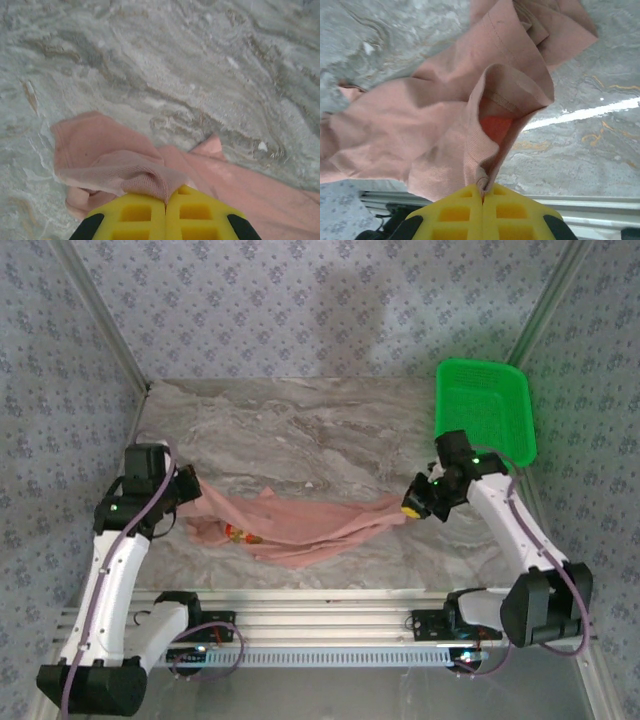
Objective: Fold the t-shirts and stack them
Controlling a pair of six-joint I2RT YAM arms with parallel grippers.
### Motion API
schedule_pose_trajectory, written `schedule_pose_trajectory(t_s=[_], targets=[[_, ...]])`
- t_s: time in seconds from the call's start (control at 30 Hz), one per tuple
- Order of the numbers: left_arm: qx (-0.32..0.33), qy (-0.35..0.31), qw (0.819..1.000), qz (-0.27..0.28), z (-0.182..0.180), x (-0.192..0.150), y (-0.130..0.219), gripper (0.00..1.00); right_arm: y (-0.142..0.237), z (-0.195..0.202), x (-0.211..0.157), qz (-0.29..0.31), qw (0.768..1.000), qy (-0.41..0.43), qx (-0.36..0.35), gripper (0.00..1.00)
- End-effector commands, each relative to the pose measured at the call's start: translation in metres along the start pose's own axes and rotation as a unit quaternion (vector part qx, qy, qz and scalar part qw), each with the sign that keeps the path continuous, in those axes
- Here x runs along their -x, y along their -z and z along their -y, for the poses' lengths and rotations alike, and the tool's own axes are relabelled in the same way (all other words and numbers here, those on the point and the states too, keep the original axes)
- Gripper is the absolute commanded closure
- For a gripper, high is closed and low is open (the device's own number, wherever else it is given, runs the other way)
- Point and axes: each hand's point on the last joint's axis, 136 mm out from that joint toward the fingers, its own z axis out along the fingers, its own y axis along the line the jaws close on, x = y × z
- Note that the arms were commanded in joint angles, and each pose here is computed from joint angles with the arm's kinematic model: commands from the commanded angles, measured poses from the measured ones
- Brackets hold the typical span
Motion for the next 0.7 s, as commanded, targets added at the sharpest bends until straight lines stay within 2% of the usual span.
schedule_pose_trajectory(t_s=[0.0, 0.1, 0.23, 0.4, 0.5, 0.67], targets=[[-0.01, 0.003, 0.999, 0.041, 0.008, 0.035, 0.022, 1.0, 0.043, -0.014, 0.001, 0.03, 0.999, -0.008, 0.041, 1.0], [-0.012, -0.002, 0.997, 0.081, 0.015, 0.072, 0.046, 1.0, 0.094, -0.044, 0.023, 0.093, 0.989, -0.006, 0.116, 1.0], [-0.022, -0.014, 0.989, 0.143, 0.034, 0.13, 0.086, 1.0, 0.166, -0.076, 0.056, 0.17, 0.964, 0.001, 0.203, 1.0], [-0.056, -0.016, 0.972, 0.228, 0.063, 0.204, 0.143, 1.0, 0.265, -0.114, 0.097, 0.257, 0.916, 0.021, 0.308, 1.0], [-0.081, -0.024, 0.957, 0.278, 0.081, 0.237, 0.177, 1.0, 0.313, -0.131, 0.111, 0.286, 0.888, 0.029, 0.359, 1.0], [-0.128, -0.034, 0.943, 0.307, 0.104, 0.259, 0.2, 1.0, 0.359, -0.156, 0.107, 0.296, 0.862, 0.065, 0.407, 1.0]])
